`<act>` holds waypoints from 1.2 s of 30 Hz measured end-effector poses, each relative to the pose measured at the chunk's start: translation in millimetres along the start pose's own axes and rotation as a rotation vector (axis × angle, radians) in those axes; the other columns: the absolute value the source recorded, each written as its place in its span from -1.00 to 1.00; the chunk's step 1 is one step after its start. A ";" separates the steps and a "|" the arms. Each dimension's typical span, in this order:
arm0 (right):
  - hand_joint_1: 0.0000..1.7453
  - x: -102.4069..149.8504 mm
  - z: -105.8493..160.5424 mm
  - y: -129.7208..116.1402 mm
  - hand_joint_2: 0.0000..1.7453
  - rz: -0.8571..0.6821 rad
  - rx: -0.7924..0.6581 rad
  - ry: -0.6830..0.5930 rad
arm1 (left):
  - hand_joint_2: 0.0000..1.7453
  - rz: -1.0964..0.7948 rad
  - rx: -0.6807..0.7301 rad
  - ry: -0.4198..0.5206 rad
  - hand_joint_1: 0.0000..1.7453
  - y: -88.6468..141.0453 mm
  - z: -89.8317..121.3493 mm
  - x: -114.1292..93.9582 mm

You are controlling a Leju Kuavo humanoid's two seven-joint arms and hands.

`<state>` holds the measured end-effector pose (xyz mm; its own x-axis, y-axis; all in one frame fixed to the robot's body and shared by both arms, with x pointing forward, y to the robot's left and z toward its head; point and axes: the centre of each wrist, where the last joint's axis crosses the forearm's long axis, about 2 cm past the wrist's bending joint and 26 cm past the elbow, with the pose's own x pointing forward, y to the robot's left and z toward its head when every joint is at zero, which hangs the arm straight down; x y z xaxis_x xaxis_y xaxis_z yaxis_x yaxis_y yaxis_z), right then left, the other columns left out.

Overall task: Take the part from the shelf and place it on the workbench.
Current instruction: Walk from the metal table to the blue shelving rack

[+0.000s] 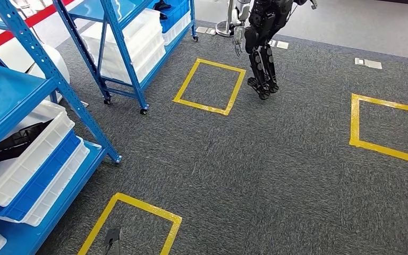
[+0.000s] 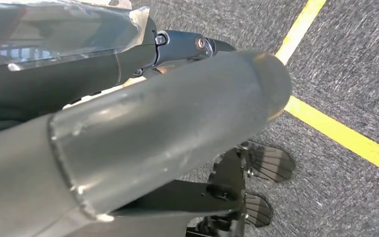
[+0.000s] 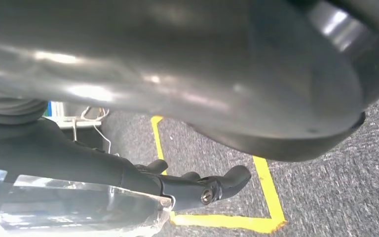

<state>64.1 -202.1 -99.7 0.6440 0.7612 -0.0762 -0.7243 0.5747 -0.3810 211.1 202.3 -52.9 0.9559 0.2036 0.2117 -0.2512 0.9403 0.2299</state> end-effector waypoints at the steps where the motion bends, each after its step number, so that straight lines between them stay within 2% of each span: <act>1: -1.00 -1.2 -0.2 0.4 -1.00 -0.001 0.002 0.000 | -1.00 0.000 -0.001 0.000 -1.00 -0.6 0.3 0.0; 36: -1.00 -5.7 -1.8 0.2 -1.00 0.005 -0.001 0.000 | -1.00 -0.005 -0.005 -0.002 -1.00 -5.2 3.1 1.1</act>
<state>60.8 -206.9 -101.1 0.6404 0.7640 -0.0780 -0.7272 0.5706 -0.3815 213.0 196.8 -50.9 0.9568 0.1989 0.2121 -0.2461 0.9424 0.2265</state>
